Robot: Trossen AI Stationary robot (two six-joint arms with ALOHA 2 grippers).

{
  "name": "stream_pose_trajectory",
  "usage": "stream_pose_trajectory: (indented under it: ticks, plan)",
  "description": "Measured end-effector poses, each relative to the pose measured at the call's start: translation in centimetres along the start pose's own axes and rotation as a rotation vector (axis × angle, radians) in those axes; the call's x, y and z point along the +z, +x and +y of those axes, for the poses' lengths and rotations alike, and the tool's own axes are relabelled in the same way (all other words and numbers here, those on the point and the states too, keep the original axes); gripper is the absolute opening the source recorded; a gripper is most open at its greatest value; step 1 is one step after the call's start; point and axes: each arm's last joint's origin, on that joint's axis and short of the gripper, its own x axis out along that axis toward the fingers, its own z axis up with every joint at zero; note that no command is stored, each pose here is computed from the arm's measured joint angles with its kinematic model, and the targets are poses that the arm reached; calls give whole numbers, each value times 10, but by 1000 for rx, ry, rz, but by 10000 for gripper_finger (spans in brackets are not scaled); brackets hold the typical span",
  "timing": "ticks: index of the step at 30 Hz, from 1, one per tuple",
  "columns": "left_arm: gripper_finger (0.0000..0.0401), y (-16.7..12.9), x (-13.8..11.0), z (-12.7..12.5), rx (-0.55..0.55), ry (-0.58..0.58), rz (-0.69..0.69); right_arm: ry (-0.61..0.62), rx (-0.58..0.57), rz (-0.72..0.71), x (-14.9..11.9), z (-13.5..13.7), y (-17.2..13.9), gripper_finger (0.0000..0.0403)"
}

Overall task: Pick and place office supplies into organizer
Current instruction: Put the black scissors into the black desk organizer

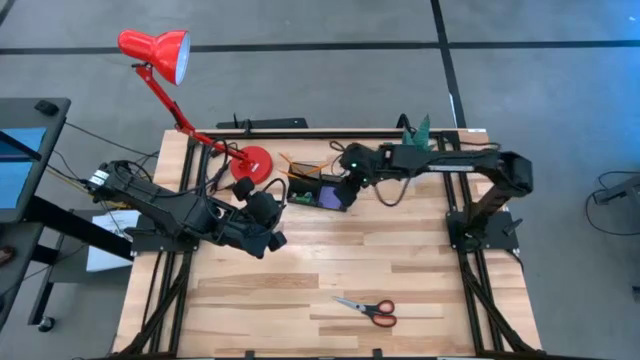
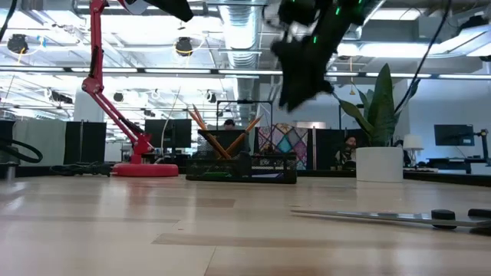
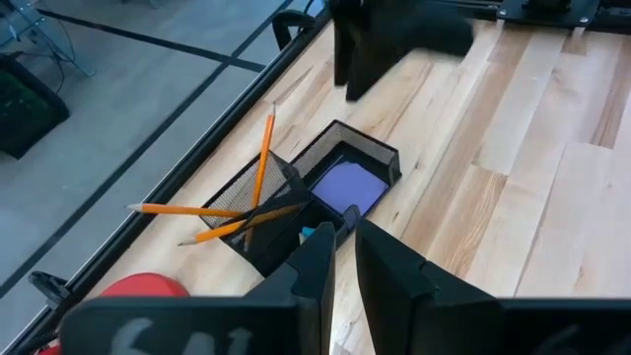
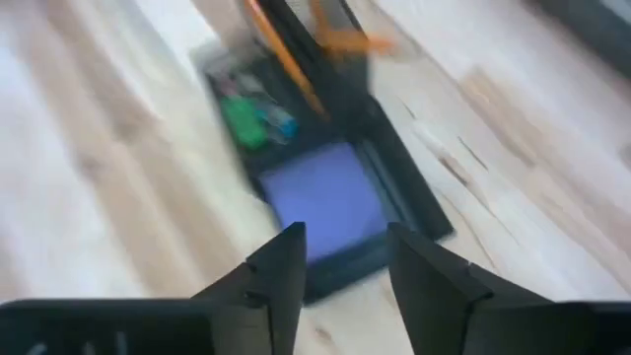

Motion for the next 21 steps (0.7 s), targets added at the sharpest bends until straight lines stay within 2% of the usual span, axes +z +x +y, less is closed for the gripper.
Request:
stream_pose_trajectory:
  ticks: [4,9,16,21]
  plan:
    - [37,0,-2,1,7,5,11,18,67,-44,-9,18,-40,120]
    - [37,-2,-5,1,14,14,33,-47,124,74,-50,58,-68,113]
    - [37,-11,-10,-6,-20,38,24,-214,204,226,-132,126,-59,113]
    - [37,-17,-13,-11,-46,49,17,-280,282,240,-173,169,-49,113]
